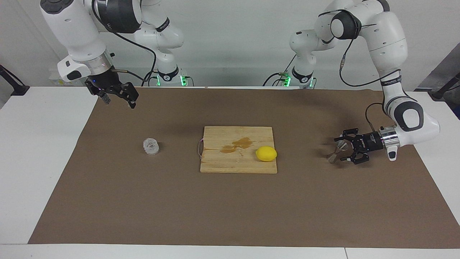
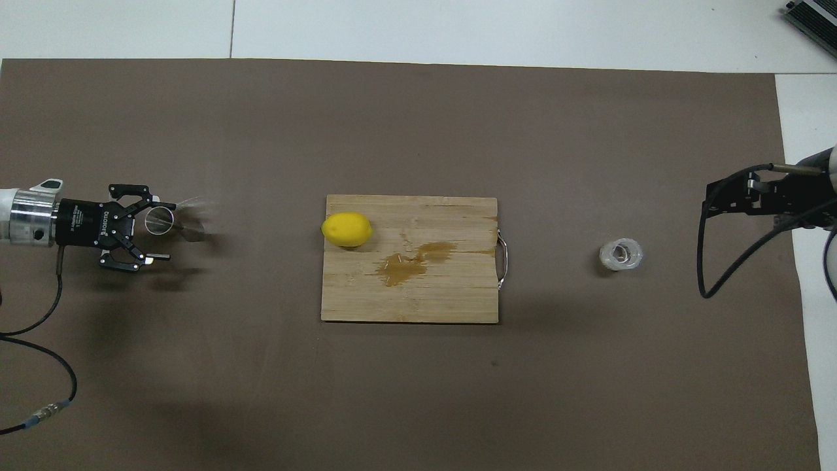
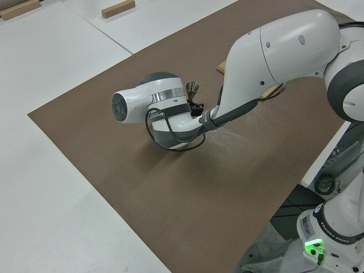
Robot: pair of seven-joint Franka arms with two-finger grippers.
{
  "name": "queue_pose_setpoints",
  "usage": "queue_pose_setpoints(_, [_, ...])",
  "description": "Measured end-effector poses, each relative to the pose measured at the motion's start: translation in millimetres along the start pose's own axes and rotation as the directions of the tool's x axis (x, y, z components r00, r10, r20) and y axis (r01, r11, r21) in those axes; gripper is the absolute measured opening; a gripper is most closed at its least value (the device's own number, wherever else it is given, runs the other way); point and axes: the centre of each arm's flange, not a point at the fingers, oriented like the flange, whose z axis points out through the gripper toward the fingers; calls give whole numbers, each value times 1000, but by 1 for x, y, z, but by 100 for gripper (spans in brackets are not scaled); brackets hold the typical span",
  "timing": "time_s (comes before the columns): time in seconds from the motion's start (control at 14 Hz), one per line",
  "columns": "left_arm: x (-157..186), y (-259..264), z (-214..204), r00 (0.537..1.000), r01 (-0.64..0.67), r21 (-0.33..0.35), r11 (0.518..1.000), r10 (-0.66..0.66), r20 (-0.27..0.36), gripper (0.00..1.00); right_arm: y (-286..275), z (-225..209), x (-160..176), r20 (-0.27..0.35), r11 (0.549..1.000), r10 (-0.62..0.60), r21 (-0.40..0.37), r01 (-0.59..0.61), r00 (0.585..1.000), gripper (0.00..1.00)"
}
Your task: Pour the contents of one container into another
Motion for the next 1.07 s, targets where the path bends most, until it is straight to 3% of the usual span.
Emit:
queue_pose_setpoints(0.5, [1,-4,-4,998,-19,-13,1000,20,66,100,0,0,0,0,1000,0,0,0,1000,100])
queue_pose_setpoints(1.07, [14,-2,5,995,-18,-27,999,21,99,100,0,0,0,0,1000,0,0,0,1000,100])
